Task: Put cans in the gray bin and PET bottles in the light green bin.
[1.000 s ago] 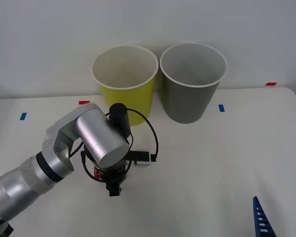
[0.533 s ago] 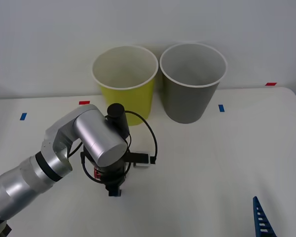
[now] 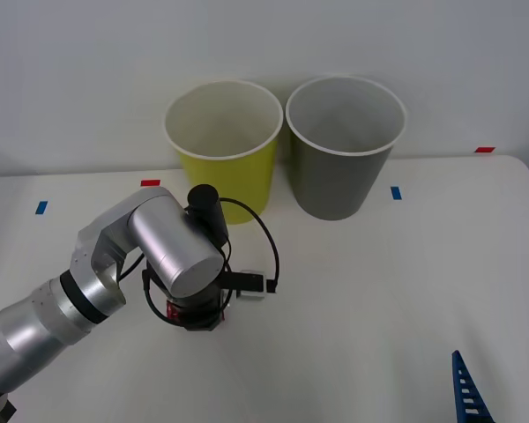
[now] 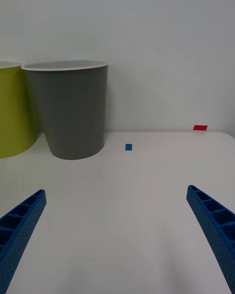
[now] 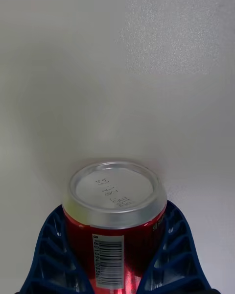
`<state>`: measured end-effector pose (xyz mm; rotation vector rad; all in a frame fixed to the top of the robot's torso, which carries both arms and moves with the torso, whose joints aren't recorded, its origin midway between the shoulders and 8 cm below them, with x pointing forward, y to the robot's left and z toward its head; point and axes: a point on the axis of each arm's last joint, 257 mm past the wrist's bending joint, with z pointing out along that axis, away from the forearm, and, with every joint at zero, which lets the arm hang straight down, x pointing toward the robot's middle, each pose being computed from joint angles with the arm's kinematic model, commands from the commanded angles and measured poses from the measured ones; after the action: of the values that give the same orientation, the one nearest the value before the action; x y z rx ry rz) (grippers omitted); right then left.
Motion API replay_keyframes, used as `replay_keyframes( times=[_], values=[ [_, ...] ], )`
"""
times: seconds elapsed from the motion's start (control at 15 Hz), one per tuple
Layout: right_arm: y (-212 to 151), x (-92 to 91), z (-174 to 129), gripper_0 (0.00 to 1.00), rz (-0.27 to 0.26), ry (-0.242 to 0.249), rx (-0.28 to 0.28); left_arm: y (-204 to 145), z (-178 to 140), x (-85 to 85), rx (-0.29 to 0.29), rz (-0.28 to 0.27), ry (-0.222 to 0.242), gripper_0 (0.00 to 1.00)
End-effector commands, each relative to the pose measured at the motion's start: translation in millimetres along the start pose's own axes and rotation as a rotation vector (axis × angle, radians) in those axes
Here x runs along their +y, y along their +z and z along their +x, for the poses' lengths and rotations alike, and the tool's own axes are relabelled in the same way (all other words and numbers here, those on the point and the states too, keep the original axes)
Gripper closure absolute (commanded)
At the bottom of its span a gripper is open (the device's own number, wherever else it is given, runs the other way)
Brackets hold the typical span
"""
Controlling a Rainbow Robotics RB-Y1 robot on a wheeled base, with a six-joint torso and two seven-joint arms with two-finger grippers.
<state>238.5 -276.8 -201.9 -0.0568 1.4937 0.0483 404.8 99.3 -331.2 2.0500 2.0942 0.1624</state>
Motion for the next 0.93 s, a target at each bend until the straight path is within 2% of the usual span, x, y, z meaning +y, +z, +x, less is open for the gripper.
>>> replay_keyframes(
  times=[0.07,0.27,0.53,0.6,0.8,0.93],
  values=[
    [0,0.0,0,0.00,0.000,0.000,0.000,-1,-3,-1.3,-0.008,0.002,0.008,0.93],
    [0,0.0,0,0.00,0.000,0.000,0.000,-11,-5,1.5,-0.020,-0.025,0.009,0.94],
    [0,0.0,0,0.00,0.000,0.000,0.000,-37,-9,0.3,-0.074,-0.066,-0.087,0.95],
    [0,0.0,0,0.00,0.000,0.000,0.000,-47,-12,0.4,-0.121,-0.086,-0.138,0.95],
    [0,0.0,0,0.00,0.000,0.000,0.000,-63,-14,-4.0,-0.176,-0.129,-0.165,0.96],
    [0,0.0,0,0.00,0.000,0.000,0.000,-76,-18,-6.3,-0.213,-0.148,-0.224,0.97]
  ],
)
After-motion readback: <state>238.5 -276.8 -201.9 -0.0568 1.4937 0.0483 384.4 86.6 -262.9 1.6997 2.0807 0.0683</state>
